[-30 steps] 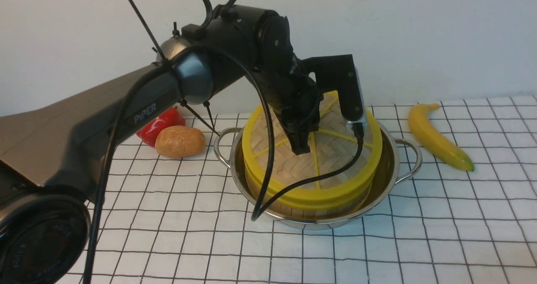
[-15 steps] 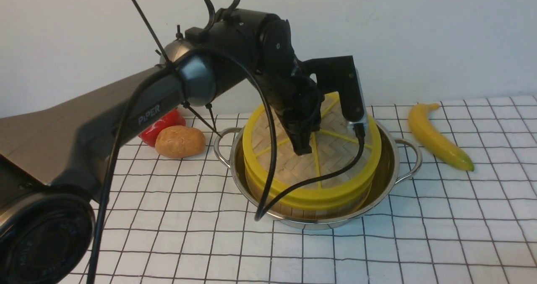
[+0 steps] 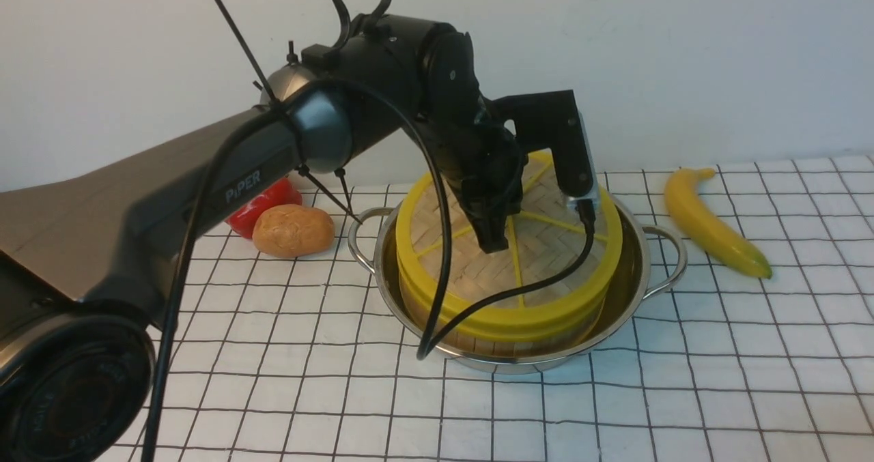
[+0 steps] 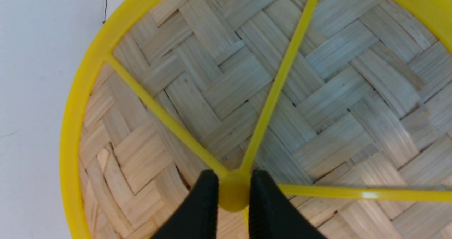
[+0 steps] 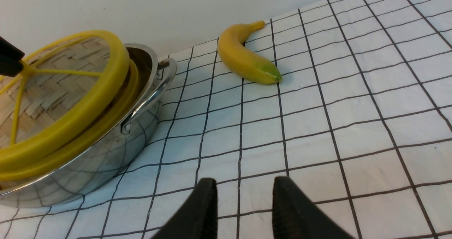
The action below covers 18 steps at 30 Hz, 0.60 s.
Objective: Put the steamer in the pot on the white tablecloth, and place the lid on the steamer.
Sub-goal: 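Place the yellow bamboo steamer lid onto the steamer in the pot with the left gripper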
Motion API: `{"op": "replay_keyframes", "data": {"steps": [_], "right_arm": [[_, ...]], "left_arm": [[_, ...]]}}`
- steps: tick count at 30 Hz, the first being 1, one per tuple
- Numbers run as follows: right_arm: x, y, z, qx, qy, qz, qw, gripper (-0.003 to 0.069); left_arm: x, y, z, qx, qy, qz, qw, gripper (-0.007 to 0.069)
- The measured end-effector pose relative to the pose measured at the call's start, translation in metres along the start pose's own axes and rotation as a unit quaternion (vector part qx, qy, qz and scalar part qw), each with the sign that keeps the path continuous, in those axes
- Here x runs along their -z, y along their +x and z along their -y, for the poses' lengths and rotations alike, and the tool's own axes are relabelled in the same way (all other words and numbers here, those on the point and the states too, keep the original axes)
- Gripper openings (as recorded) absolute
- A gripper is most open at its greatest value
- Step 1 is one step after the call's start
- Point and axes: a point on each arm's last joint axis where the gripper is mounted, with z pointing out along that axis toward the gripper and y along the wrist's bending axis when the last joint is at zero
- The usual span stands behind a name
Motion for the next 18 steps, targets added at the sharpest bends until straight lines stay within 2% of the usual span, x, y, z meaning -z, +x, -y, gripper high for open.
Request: {"op": "replay_keyframes", "data": {"steps": [6,7,10,18], "right_arm": [[0.0000,0.0000,0.0000,0.000,0.000,0.000,1.000,0.0240],[0.0000,0.0000,0.0000,0.000,0.000,0.000,1.000,0.0240],[0.0000,0.0000,0.0000,0.000,0.000,0.000,1.000,0.0240],[0.0000,0.0000,0.0000,0.000,0.000,0.000,1.000,0.0240]], "left_arm": [[-0.0003,0.0009,-0.0005,0.002,0.000,-0.001,1.000,0.0087],[-0.0003,0.0014,-0.0009,0.005,0.000,-0.001,1.000,0.0052],[0.0002,0.0034,-0.0026,0.015,-0.001,-0.002,1.000,0.0011],[0.0002,0.0035,-0.0023,0.025,0.002,-0.001,1.000,0.0008]]}}
